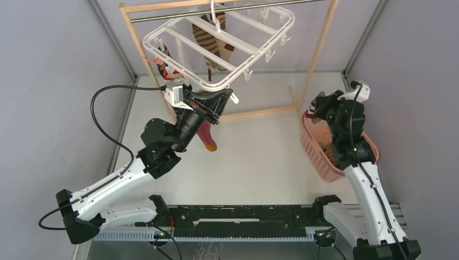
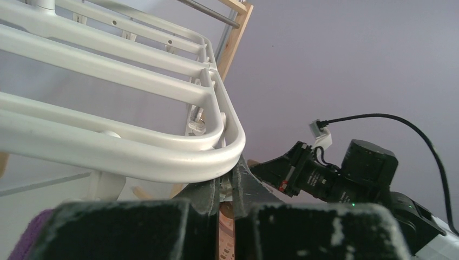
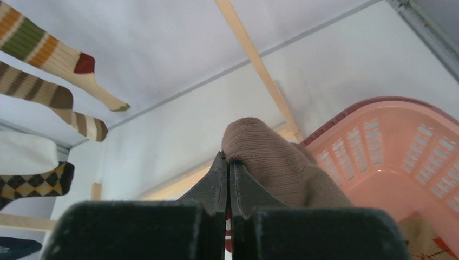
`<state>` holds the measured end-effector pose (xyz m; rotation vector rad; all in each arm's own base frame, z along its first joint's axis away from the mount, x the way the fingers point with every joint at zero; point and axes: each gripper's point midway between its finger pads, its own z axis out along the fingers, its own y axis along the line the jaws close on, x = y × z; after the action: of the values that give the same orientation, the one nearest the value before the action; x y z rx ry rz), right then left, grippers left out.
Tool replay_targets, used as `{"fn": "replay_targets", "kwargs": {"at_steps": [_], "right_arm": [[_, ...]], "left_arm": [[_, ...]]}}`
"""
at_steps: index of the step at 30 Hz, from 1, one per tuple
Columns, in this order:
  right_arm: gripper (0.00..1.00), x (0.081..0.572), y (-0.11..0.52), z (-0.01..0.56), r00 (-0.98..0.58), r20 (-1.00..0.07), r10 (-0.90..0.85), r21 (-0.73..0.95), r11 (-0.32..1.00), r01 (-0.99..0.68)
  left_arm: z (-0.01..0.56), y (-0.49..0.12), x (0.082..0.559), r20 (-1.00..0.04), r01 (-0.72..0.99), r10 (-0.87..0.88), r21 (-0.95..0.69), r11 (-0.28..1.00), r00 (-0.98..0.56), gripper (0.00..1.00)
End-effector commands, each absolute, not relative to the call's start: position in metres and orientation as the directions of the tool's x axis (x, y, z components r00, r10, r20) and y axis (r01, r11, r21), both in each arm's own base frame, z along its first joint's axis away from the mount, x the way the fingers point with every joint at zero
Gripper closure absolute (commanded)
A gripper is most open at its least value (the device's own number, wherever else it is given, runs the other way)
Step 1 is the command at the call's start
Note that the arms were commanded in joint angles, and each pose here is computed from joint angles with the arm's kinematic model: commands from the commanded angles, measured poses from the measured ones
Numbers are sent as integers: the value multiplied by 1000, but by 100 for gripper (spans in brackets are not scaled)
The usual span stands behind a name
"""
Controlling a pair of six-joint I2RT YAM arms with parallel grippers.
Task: Clip the socks to the hanger
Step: Pick up the sock from the bin, then place the sock at the center of the board.
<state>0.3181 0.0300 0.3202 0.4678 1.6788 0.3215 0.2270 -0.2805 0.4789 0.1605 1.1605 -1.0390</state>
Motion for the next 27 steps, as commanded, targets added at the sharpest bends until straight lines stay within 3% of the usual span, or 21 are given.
{"fn": "replay_targets", "kwargs": {"at_steps": [1,7,13,14,17,19,21,27], "right_arm": [[100,328,65,334,-142,-888,437,445,895,-29],[100,332,152,326,-255,-914,317,377,894,-243],[100,340,204,274,-401,-882,250,385,871,-305],[91,343,213,259,-443,-867,231,392,863,-318],[41,347,224,232,-511,-830,224,416,858,-300],[23,348,224,226,-515,-828,222,412,864,-290],[17,349,222,220,-519,-830,202,392,874,-287],[18,357,207,186,-566,-812,144,323,918,-229]], "left_arm": [[476,-286,223,-820,751,-572,-386,535,-14,100],[477,-287,222,-825,754,-564,-385,533,-23,100],[475,-287,222,-827,752,-562,-388,533,-28,100],[475,-288,223,-827,751,-561,-389,533,-30,100],[474,-289,223,-831,751,-555,-388,533,-36,100],[474,-289,223,-832,749,-554,-388,537,-35,100],[474,-287,223,-832,747,-553,-387,540,-31,100],[472,-290,225,-836,747,-548,-386,541,-34,100]]}}
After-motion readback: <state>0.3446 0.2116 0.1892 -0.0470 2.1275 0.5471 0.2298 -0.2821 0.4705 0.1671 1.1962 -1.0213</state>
